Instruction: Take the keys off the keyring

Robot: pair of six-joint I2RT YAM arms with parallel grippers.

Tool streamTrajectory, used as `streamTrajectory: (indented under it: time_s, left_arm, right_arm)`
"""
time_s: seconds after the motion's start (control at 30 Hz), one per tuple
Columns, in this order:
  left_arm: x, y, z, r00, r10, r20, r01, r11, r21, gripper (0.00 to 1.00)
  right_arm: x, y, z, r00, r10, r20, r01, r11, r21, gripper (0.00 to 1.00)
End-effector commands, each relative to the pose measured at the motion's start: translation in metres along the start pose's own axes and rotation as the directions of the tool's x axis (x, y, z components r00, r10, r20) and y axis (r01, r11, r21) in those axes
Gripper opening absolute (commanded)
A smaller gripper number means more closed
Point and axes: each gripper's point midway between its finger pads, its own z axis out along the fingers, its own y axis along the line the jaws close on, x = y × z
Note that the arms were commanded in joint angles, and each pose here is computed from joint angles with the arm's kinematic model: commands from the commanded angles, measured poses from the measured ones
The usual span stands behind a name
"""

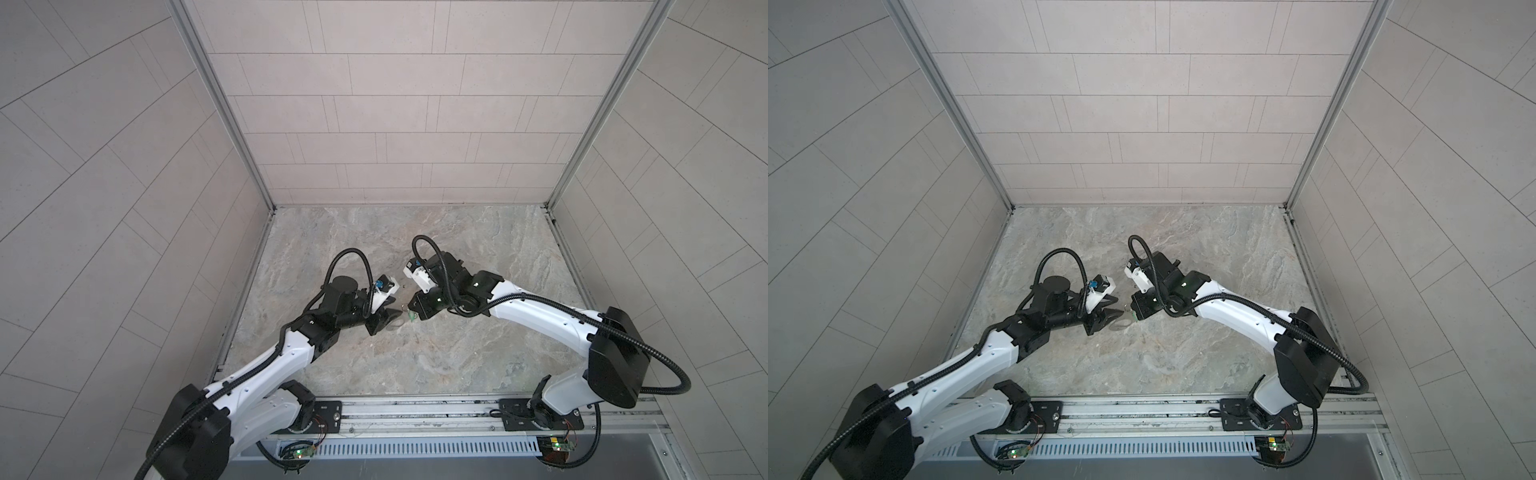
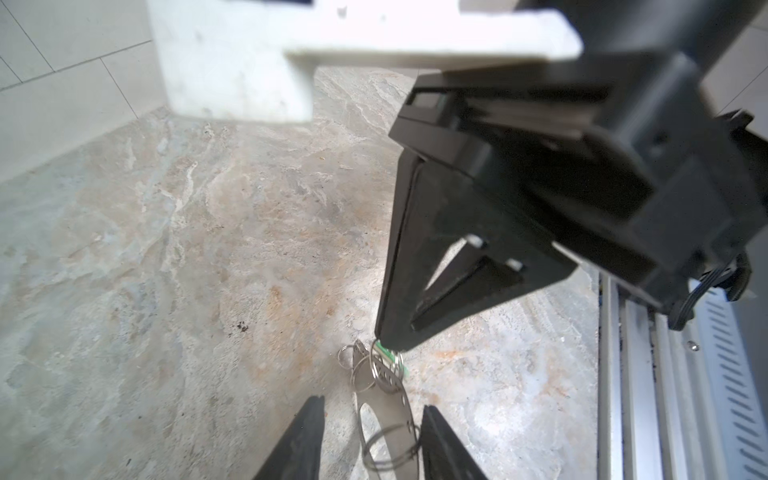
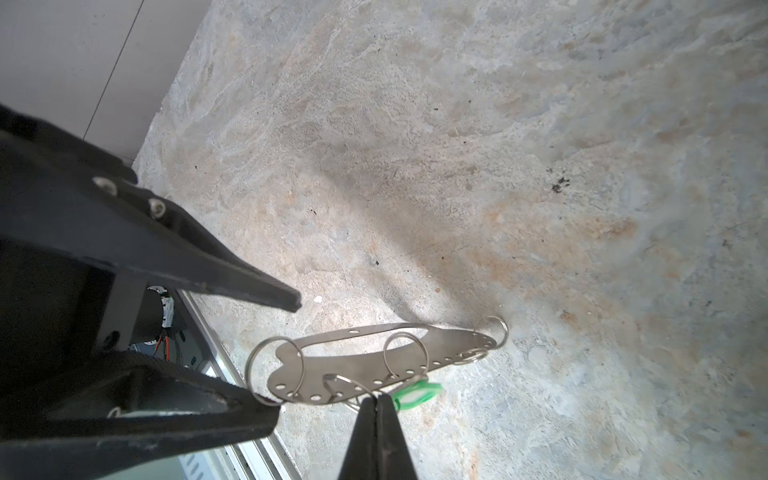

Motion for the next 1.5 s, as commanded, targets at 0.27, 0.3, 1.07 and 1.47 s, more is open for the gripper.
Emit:
streamTrajectory:
  time_s: [0.27, 0.3, 1.07, 1.47]
  left_arm:
    - [-0.023, -0.007, 0.002, 0.994, -0.102, 0.04, 0.097, 0.99, 0.099, 0.35]
    - [-0.023, -0.007, 0.003, 0.993, -0.111, 0.035, 0.107, 0.989, 0.106, 0.33]
    - [-0.007, -0.013, 0.012, 0.986, -0.163, -0.03, 0.166, 0.973, 0.158, 0.0]
    - [-0.011, -0.014, 0.013, 0.99, -0.142, -0.013, 0.143, 0.975, 0.172, 0.0]
  right_arm:
    - [-0.007, 0.015, -0.013, 0.99, -0.132, 0.053, 0.13, 0.99, 0.047, 0.0]
    - [-0.007, 0.014, -0.014, 0.99, -0.133, 0.054, 0.13, 0.99, 0.056, 0.0]
    - [-0.003, 0.021, -0.017, 0.976, -0.207, 0.061, 0.201, 0.975, 0.092, 0.0]
    - [-0.008, 0.017, -0.031, 0.959, -0.265, 0.097, 0.25, 0.958, 0.141, 0.17]
